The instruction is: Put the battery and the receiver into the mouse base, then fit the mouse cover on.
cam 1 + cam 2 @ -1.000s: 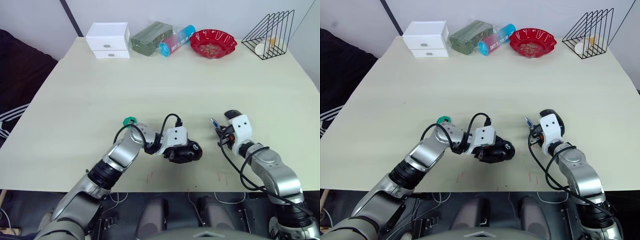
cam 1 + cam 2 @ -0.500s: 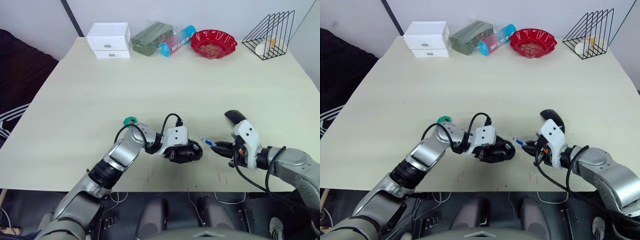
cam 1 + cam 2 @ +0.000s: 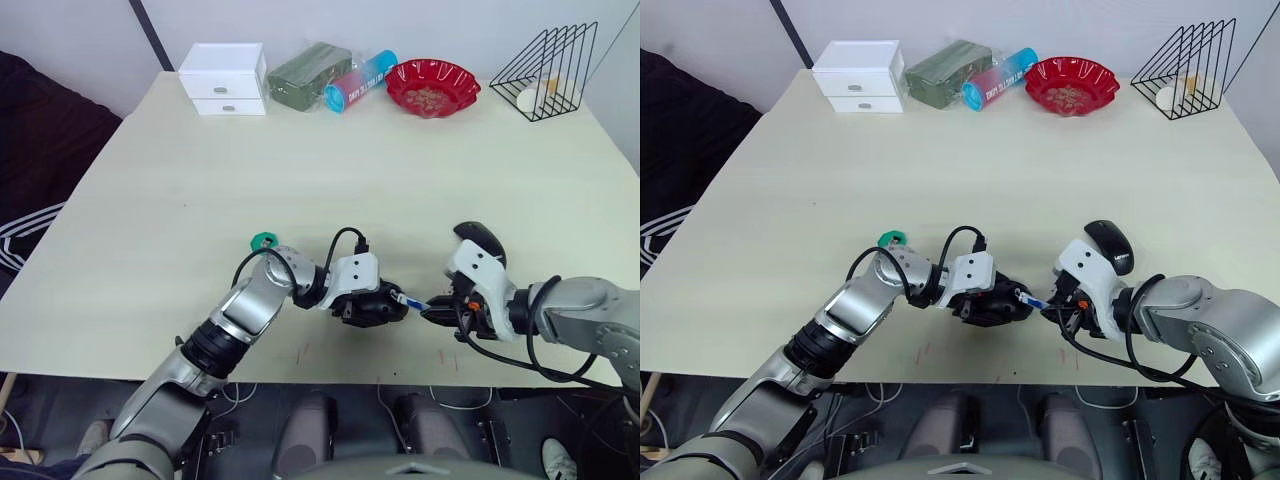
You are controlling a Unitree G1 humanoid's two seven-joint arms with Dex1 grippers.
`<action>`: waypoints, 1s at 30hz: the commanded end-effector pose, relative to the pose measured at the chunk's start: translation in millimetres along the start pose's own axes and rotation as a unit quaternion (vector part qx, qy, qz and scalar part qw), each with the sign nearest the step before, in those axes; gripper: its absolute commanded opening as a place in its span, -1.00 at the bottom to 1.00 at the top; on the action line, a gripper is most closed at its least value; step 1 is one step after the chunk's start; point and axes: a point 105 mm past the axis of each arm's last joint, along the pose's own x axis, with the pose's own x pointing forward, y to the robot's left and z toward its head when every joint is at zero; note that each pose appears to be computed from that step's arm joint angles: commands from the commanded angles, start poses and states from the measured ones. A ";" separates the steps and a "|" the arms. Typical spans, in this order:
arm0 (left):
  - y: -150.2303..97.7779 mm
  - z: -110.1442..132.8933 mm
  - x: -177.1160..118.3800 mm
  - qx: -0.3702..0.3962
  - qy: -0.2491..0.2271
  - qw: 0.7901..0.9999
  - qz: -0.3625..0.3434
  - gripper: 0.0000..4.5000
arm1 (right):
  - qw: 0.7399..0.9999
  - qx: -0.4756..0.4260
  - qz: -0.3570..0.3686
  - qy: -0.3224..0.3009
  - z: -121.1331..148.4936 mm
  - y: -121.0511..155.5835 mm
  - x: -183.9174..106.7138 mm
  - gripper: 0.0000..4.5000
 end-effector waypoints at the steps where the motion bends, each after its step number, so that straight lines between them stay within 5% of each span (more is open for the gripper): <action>1: -6.9 -13.5 7.7 -0.019 0.023 1.000 -0.008 0.31 | 1.000 0.000 0.002 0.009 4.2 3.6 3.4 -0.98; 30: -9.5 -14.2 11.3 -0.030 0.024 0.999 -0.007 0.31 | 0.999 0.031 -0.023 0.025 13.3 -0.1 34.1 -0.98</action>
